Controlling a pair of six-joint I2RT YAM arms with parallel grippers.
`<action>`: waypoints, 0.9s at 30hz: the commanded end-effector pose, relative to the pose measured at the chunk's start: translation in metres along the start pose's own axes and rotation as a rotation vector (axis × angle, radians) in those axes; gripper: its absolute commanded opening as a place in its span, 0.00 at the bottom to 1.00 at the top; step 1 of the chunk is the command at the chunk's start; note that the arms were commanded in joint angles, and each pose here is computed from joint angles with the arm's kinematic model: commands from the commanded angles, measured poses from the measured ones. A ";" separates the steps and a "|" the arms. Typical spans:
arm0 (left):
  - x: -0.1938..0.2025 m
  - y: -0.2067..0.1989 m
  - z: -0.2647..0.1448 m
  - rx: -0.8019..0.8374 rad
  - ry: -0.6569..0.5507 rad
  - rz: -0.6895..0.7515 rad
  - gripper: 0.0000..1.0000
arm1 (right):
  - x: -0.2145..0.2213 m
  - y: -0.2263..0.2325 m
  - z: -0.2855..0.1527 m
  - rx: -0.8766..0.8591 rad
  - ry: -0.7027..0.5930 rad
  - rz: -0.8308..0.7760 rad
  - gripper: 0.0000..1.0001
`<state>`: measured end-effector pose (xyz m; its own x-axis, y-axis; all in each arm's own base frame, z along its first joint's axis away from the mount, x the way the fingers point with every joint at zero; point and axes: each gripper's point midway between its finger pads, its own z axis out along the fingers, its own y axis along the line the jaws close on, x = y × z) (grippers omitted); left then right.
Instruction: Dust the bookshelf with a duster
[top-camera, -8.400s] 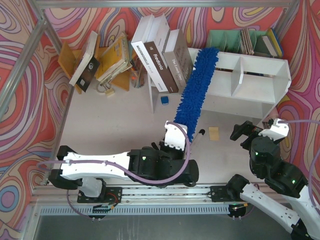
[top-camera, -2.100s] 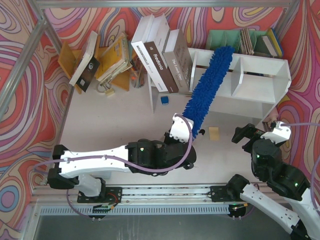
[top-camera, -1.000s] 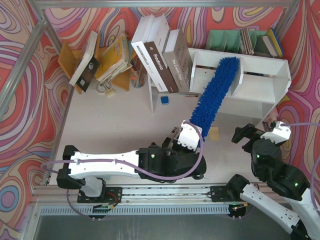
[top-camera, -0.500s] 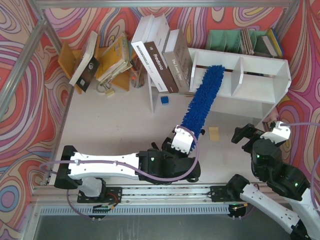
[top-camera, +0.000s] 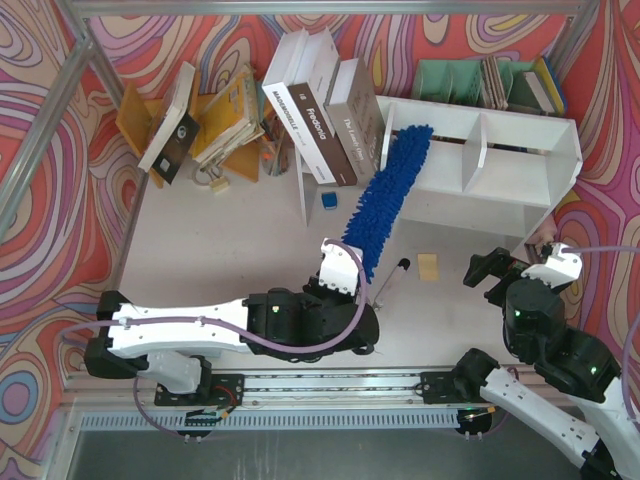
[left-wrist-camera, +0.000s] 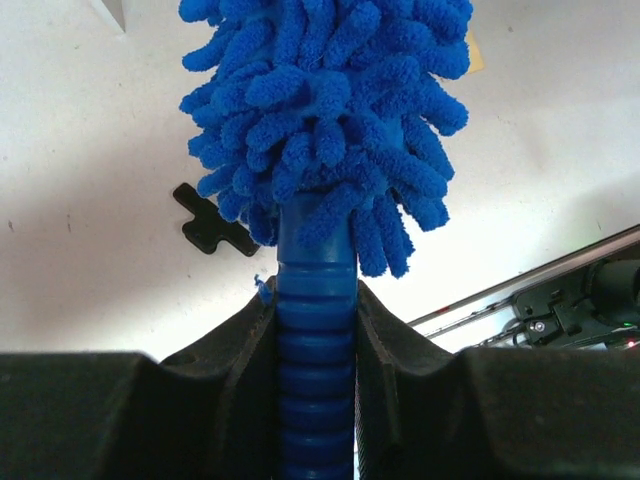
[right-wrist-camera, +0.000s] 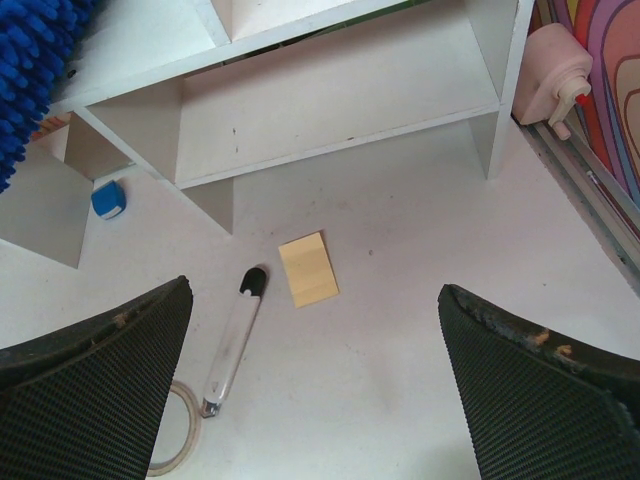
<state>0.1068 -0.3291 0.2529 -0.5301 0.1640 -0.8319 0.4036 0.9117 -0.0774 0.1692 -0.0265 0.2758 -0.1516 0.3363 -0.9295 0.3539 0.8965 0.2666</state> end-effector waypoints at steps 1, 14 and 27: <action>-0.032 0.010 -0.002 -0.027 -0.123 -0.025 0.00 | -0.009 -0.002 -0.003 0.001 -0.028 0.028 0.98; -0.054 0.006 -0.015 0.033 -0.167 -0.034 0.00 | -0.010 -0.003 -0.003 0.000 -0.032 0.032 0.98; 0.022 -0.031 0.017 0.089 0.044 0.037 0.00 | -0.010 -0.003 -0.003 0.002 -0.031 0.031 0.98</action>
<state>0.1029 -0.3472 0.2447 -0.5129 0.2090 -0.8326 0.4781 0.8751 -0.0749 0.1688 -0.0268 0.2761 -0.1493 0.3380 -0.9292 0.3532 0.8960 0.2691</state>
